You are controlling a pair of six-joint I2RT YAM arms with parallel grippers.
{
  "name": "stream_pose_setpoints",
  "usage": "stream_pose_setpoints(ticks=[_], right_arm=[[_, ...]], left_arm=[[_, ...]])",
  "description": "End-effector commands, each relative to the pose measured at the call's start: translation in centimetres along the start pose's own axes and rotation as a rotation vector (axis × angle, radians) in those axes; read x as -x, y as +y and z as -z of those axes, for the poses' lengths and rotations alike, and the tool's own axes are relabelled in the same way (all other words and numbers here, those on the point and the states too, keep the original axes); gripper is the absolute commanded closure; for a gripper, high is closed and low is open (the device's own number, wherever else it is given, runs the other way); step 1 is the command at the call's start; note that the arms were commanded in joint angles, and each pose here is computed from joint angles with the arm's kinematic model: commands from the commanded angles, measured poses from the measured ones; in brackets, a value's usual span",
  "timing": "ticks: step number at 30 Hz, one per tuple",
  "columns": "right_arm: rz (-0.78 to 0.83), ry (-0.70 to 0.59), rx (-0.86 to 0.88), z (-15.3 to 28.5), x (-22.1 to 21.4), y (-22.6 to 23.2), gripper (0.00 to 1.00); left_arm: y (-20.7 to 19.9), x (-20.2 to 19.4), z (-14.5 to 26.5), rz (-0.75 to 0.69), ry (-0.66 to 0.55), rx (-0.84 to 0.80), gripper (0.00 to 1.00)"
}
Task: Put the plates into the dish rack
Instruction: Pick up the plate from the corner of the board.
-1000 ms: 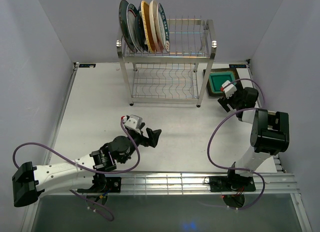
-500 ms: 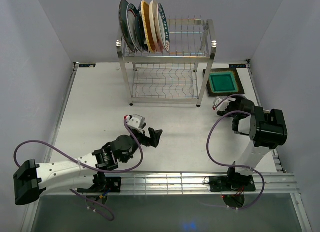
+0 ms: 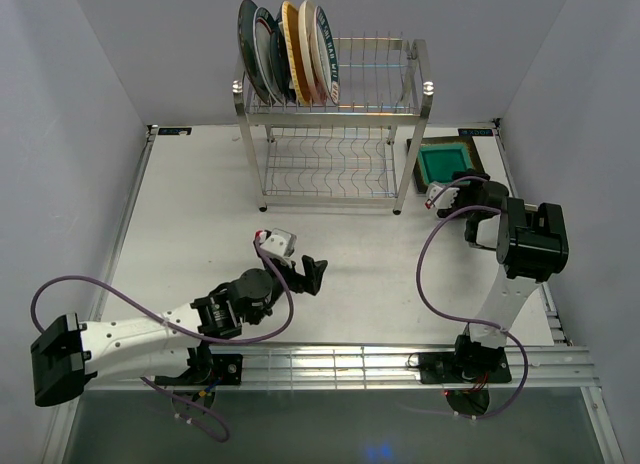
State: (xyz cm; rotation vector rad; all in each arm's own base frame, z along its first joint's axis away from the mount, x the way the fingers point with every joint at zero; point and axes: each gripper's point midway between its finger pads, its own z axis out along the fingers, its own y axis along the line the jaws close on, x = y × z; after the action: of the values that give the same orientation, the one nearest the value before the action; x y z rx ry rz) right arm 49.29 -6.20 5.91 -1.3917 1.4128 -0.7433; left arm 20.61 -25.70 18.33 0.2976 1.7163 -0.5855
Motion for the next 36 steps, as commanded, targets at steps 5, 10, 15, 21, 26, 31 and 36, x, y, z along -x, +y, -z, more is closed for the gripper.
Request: stream_pose_setpoints(ticks=[5,10,15,21,26,31,36], right_arm=[[-0.009,-0.072,0.215,-0.9,0.7,5.2,0.12],[-0.008,-0.103,0.217,-1.5,1.0,5.1,0.42],[0.005,-0.107,0.199,-1.9,1.0,4.9,0.59],[0.005,-0.121,0.166,-1.5,1.6,4.4,0.92],[-0.024,-0.164,0.169,0.2,3.0,4.4,0.92],[-0.094,-0.201,0.159,1.9,4.6,3.3,0.92],[-0.147,-0.201,0.180,4.4,5.7,3.7,0.92]], left_arm=[[-1.4,2.2,-0.6,0.023,-0.038,-0.024,0.02],[-1.5,2.3,-0.6,0.023,-0.041,-0.025,0.02],[-1.0,2.3,-0.4,0.020,-0.049,-0.011,0.02],[-0.6,2.4,-0.2,0.016,-0.058,0.001,0.02],[-0.4,2.6,0.0,0.018,-0.064,0.002,0.02],[-0.4,2.6,0.2,0.021,-0.068,-0.004,0.02],[-0.3,2.8,0.4,0.030,-0.078,-0.010,0.02]])
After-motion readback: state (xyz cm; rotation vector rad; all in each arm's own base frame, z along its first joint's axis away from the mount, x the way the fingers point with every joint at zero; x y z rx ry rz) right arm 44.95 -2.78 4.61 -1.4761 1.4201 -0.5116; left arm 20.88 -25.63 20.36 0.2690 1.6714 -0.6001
